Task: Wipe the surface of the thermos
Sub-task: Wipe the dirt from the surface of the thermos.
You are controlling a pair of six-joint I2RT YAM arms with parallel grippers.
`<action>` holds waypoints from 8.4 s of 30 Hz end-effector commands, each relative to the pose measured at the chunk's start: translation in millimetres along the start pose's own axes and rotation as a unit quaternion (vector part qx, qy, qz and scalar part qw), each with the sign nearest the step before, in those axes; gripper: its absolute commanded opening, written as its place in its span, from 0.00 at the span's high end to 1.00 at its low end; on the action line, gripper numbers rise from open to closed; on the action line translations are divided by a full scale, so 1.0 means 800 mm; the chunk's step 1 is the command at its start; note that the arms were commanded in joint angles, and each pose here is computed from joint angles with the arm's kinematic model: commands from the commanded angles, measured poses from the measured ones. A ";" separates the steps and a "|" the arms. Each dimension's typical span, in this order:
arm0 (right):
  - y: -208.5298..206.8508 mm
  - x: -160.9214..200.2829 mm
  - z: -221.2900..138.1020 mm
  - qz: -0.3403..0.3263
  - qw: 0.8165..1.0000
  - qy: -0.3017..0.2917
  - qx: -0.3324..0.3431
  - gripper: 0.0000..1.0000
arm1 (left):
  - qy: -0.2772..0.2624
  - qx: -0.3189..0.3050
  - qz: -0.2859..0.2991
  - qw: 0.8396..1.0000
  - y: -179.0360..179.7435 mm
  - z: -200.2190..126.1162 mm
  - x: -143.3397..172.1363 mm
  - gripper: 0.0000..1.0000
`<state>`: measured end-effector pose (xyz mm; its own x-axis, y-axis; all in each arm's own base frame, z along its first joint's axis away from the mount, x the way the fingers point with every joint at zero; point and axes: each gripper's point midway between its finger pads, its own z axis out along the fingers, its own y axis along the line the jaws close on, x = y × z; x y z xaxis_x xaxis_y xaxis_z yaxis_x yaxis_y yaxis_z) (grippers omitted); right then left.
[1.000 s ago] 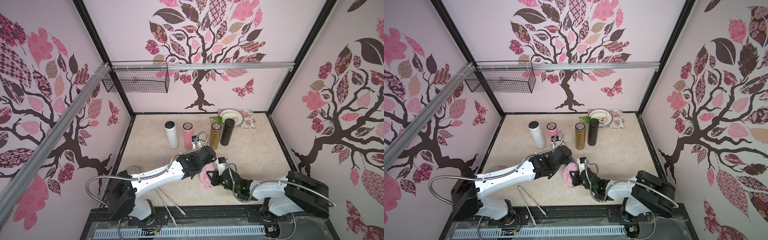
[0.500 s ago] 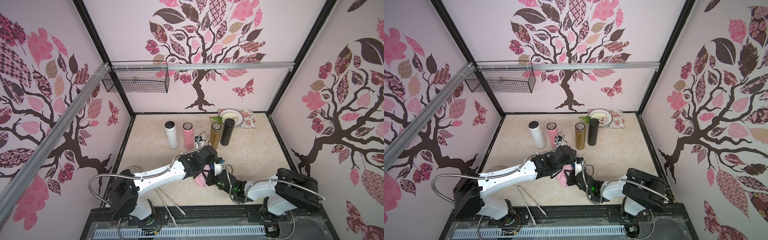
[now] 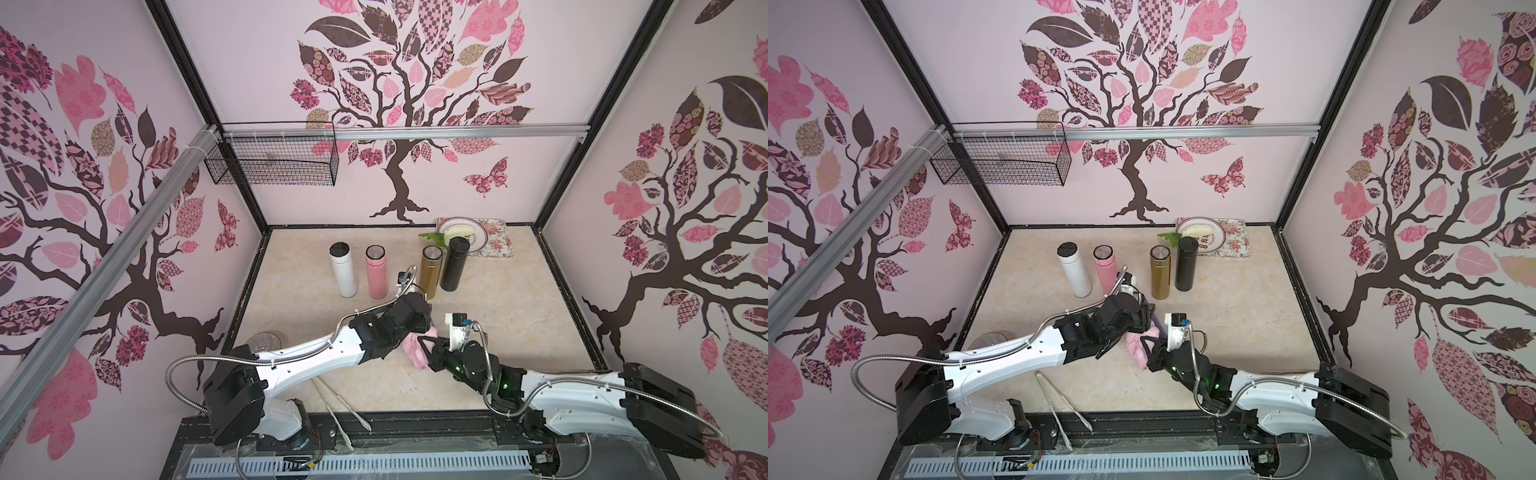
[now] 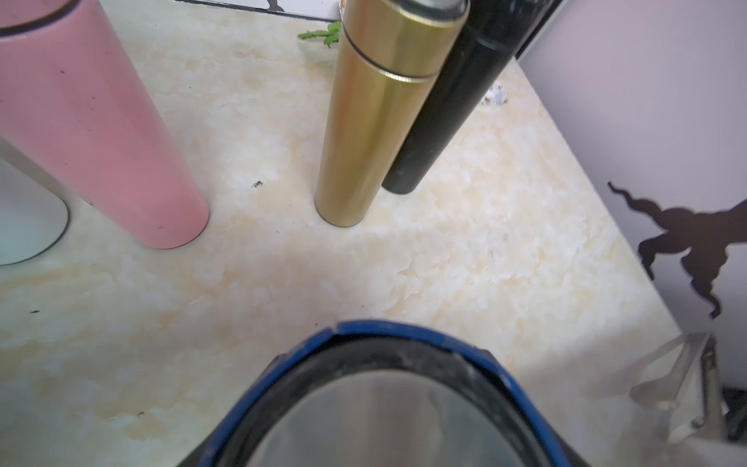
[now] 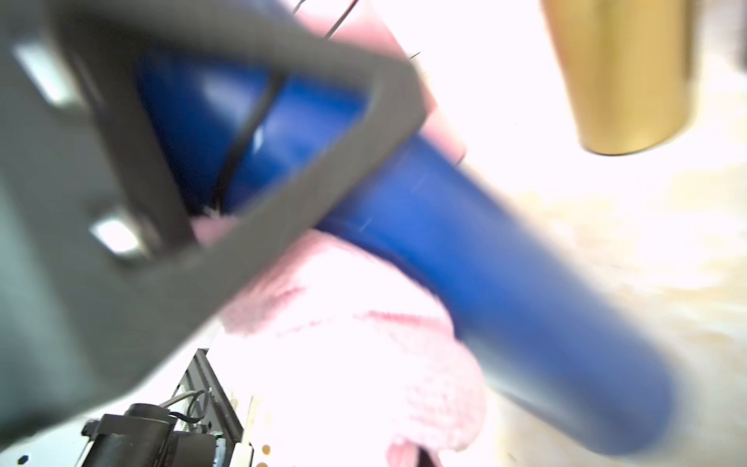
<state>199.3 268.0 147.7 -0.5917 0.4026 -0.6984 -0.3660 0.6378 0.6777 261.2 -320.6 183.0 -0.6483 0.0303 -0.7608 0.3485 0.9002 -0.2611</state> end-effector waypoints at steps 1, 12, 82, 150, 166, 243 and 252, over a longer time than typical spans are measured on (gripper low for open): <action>-0.045 -0.030 -0.016 0.014 0.996 -0.050 0.072 1.00 | 0.041 0.083 0.112 0.989 -0.028 -0.020 0.032 1.00; 0.053 -0.107 -0.043 -0.004 0.998 0.001 -0.065 1.00 | 0.070 0.138 0.256 0.954 -0.042 -0.031 0.055 1.00; 0.100 -0.081 -0.033 -0.025 0.974 0.178 -0.137 1.00 | -0.028 0.166 0.291 0.942 -0.057 -0.030 0.043 1.00; -0.024 -0.125 -0.007 -0.016 0.997 0.046 0.056 1.00 | -0.045 0.093 0.237 0.966 -0.033 -0.022 0.015 1.00; -0.057 -0.009 -0.040 -0.019 0.994 0.080 -0.069 1.00 | -0.171 0.107 -0.077 0.976 0.013 -0.157 -0.140 1.00; 0.033 -0.032 -0.006 0.010 0.983 0.054 -0.176 1.00 | -0.118 0.139 -0.081 0.980 -0.007 -0.101 -0.097 1.00; 0.003 -0.042 -0.009 -0.019 0.993 0.021 -0.111 1.00 | -0.124 0.117 -0.069 0.983 0.000 -0.109 -0.106 1.00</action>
<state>204.9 244.0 119.1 -0.7034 0.2842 -0.6515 -0.4340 0.5542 0.7103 257.9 -284.0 281.6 -0.5526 -0.2098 -0.8066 0.4132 0.7715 -0.4837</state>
